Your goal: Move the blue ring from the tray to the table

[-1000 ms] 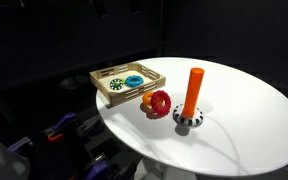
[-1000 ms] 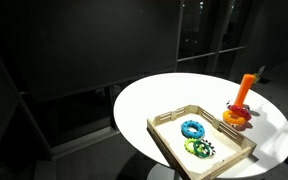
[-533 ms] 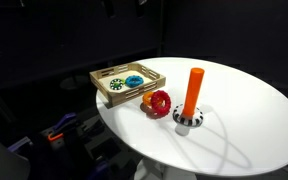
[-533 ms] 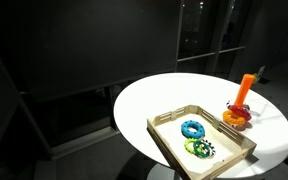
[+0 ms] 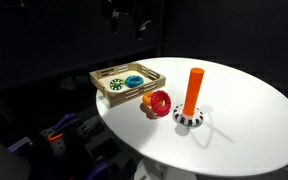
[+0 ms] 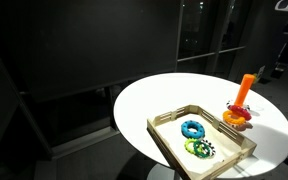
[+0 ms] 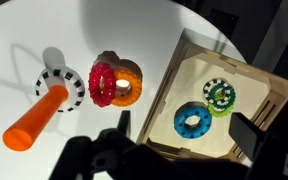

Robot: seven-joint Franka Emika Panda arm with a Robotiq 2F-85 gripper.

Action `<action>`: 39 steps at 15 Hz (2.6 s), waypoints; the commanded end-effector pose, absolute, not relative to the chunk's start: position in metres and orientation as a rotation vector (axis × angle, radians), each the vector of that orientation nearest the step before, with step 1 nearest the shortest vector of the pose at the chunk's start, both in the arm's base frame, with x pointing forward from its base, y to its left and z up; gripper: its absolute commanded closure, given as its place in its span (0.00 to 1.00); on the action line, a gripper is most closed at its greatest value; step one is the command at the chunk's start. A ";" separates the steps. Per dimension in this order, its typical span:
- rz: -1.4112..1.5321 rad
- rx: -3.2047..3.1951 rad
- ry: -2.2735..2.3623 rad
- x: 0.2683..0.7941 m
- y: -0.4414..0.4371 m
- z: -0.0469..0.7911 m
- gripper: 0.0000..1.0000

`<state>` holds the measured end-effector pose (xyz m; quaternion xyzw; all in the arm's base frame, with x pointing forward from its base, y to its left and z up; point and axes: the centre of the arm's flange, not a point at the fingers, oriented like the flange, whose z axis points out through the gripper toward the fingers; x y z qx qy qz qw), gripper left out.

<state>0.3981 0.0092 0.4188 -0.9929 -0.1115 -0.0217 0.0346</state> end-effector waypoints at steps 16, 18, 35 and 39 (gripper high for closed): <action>-0.031 -3.082 -0.318 0.443 0.056 0.368 0.00; -0.065 -3.066 -0.332 0.452 0.063 0.356 0.00; -0.075 -3.039 -0.386 0.527 0.116 0.229 0.00; -0.030 -3.044 -0.379 0.541 0.113 0.207 0.00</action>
